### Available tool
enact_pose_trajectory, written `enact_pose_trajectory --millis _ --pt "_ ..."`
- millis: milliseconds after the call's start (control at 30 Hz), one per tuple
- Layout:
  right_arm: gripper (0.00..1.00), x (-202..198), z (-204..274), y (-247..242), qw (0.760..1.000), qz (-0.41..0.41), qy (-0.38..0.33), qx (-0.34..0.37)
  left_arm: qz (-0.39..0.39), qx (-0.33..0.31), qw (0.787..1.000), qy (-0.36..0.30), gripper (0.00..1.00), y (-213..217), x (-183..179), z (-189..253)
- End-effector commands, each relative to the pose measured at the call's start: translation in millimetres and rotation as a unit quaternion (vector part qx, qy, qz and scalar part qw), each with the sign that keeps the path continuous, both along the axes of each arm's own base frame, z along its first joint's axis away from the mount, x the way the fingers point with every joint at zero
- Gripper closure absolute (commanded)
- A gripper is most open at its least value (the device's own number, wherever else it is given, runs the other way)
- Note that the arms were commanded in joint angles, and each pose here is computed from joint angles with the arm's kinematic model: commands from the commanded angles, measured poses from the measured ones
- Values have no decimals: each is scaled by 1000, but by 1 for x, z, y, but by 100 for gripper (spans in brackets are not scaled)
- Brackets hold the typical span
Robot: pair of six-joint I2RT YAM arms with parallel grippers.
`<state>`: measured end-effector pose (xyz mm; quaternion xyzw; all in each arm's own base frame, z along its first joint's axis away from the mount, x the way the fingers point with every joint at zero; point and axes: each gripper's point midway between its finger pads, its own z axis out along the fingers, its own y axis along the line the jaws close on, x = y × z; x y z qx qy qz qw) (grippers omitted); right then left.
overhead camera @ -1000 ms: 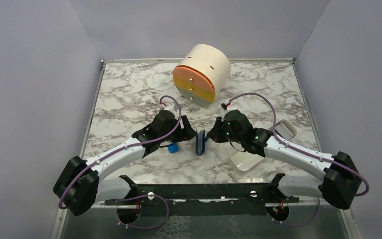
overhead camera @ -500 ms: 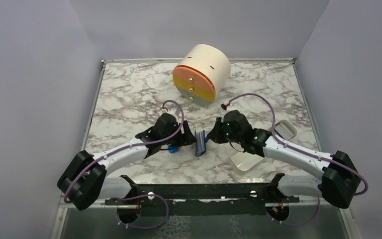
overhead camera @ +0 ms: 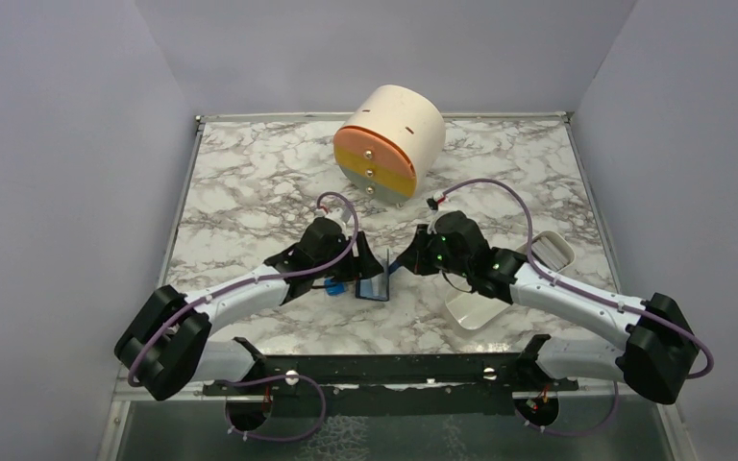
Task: Put the credit cards into the card holder
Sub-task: Open the card holder at the center of the board.
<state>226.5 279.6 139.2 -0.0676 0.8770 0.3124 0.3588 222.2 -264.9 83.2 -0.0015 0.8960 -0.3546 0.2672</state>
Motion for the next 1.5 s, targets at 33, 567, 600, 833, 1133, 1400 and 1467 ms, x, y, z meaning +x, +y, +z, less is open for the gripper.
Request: enact_pose_trajectory --millis 33,567,600,833,1133,1400,1467 --pt "99 6 7 2 1000 -7 -18 17 -16 9 1000 0 33 -1 -2 -9" --pt "99 1 -41 -38 997 -51 -9 -62 -31 16 999 15 56 -7 -1 -20" --pt "99 1 -43 -40 996 -54 -10 -68 -31 16 999 16 56 -7 -1 -20" --pt "99 9 -58 -57 989 -84 -12 -120 -29 23 999 11 53 -6 2 -16" --pt "99 15 -65 -69 983 -113 -16 -147 -23 63 998 0 44 6 5 -18" --pt "99 16 -76 -77 978 -126 -10 -167 -18 74 997 1 43 11 5 -22" --pt "99 14 -79 -79 977 -128 -5 -170 -17 76 997 2 43 12 4 -23"
